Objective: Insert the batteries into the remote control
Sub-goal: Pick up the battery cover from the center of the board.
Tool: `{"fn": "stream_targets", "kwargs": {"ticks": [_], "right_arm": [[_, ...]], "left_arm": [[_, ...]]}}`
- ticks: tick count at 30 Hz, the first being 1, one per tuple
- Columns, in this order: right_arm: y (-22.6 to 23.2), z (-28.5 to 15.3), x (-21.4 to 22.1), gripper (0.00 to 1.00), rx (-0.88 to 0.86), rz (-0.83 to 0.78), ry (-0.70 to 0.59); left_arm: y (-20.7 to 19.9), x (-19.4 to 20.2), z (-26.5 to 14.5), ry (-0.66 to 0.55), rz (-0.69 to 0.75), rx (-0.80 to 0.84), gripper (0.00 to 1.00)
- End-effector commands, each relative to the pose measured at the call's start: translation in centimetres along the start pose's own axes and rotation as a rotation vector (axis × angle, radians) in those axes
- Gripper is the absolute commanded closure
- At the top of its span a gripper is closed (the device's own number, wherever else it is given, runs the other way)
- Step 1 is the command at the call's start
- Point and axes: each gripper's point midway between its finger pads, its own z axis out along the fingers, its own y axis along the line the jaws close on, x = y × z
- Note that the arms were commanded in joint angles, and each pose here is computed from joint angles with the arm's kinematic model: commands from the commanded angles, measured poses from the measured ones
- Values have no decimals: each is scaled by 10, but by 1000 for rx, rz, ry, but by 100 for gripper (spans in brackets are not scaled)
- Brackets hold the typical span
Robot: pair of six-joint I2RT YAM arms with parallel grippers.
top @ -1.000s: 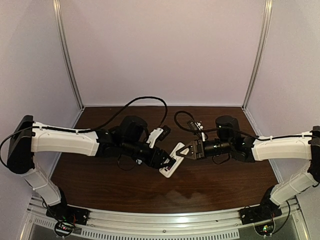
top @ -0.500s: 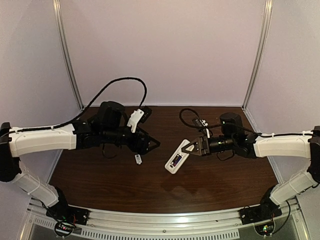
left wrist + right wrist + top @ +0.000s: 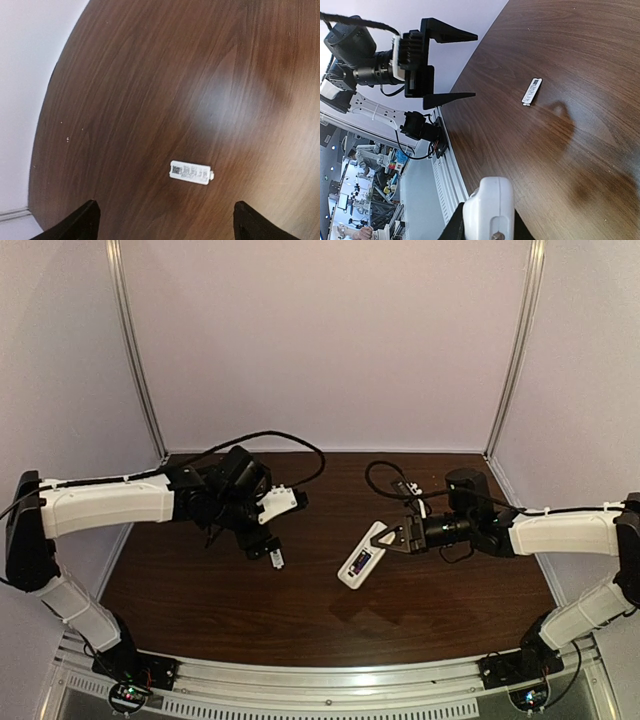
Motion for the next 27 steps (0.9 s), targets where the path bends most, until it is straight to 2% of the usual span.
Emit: {"fn": "stream_targets", "kwargs": {"ticks": [1,4,6,9,12,16,18,19,22,27], "right_arm": [[8,-6,-3,100,-35,-27,-23],[6,-8,-1,100,-33,-25,-30],[6,-9,0,100,-34,-19,-38],[5,-10,0,100,-34,-19,-44],[4,-12,-1,100,-29,-21,-50],[-1,-13,-2,100,-15,-15,-54],[-4,-13,-1,100,-7,-10,-52],[-5,-14,-1,100,-2,-9,-54],[-5,-15,-2,100,-2,-13,-59],[-7,-16,-2,100,0,-12,-59]], "left_arm": [[3,33,17,143,254,-11,6],[7,30,21,110,216,30,5],[9,20,25,81,105,65,6],[20,15,33,104,-83,44,11],[28,13,40,127,-371,-3,17],[13,4,43,76,-742,67,22],[5,7,45,85,-877,83,23],[0,11,47,99,-946,76,26],[-13,18,55,138,-1017,53,31],[-34,35,72,233,-1041,19,38]]}}
